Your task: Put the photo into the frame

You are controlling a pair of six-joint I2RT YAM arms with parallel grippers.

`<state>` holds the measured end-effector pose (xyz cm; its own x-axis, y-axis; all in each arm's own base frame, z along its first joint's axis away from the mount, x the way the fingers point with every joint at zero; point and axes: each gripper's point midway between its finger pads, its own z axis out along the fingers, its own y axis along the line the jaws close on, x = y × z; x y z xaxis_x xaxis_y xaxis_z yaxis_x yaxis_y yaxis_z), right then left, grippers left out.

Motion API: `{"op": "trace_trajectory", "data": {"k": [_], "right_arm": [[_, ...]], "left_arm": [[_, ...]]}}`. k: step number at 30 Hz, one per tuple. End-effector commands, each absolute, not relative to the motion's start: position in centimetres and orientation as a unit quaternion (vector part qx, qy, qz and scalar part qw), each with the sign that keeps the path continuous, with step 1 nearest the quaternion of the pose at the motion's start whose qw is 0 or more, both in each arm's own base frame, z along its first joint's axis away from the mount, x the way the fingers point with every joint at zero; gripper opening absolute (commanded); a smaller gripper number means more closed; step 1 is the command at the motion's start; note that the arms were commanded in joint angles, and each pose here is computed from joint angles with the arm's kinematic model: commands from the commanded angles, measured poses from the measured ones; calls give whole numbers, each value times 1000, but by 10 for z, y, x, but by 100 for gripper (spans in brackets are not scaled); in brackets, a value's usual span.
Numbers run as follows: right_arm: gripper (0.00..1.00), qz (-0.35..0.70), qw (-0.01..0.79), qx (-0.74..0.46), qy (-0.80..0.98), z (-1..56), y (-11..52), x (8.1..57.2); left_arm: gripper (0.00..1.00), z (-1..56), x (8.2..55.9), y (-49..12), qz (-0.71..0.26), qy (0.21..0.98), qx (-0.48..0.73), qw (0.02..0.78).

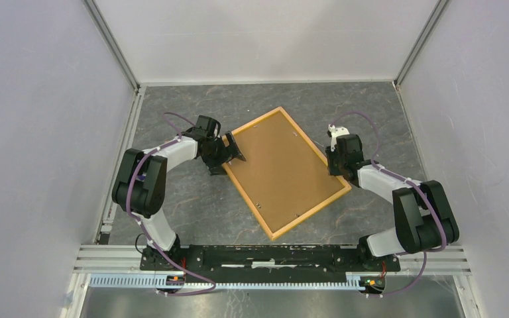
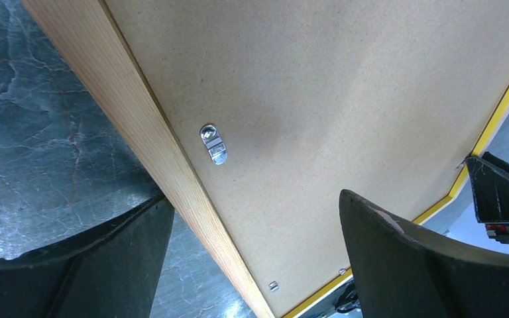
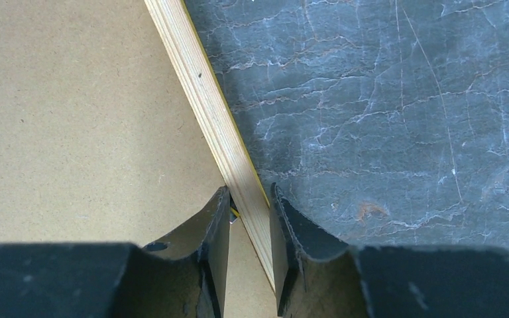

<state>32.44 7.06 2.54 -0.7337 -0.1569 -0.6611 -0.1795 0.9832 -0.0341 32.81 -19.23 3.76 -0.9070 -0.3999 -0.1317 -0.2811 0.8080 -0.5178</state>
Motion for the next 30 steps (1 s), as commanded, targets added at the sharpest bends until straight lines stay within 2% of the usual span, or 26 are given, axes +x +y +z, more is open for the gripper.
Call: {"op": "trace_trajectory", "data": {"k": [1, 2, 4, 10, 13, 18, 21, 23, 26, 27, 30], "right_arm": [[24, 39, 244, -90, 965, -18, 72, 265], [18, 39, 245, -89, 965, -18, 72, 266], [15, 55, 247, -89, 963, -18, 78, 266], [22, 95, 265, -77, 956, -13, 91, 275], [20, 110, 276, -63, 953, -10, 95, 277], [6, 142, 300, -26, 943, -4, 103, 277], [0, 148, 318, -3, 936, -3, 102, 277], [0, 139, 327, 8, 935, -3, 98, 278], [0, 129, 337, 12, 932, 0, 94, 279], [2, 129, 343, 9, 930, 2, 93, 280], [30, 120, 371, -21, 921, 14, 91, 285]], "left_arm": [[100, 40, 333, -204, -281, 935, -178, 119], [100, 39, 334, -202, -277, 936, -179, 122], [100, 41, 335, -200, -271, 937, -176, 130], [100, 36, 337, -188, -236, 946, -167, 144], [92, 33, 335, -187, -233, 948, -165, 143], [82, 33, 339, -182, -215, 950, -166, 155], [85, 43, 340, -178, -199, 952, -162, 166], [92, 48, 328, -173, -187, 954, -167, 165], [96, 52, 303, -163, -184, 949, -195, 165], [96, 52, 297, -160, -182, 948, -200, 167], [88, 54, 289, -151, -168, 948, -195, 186]]}}
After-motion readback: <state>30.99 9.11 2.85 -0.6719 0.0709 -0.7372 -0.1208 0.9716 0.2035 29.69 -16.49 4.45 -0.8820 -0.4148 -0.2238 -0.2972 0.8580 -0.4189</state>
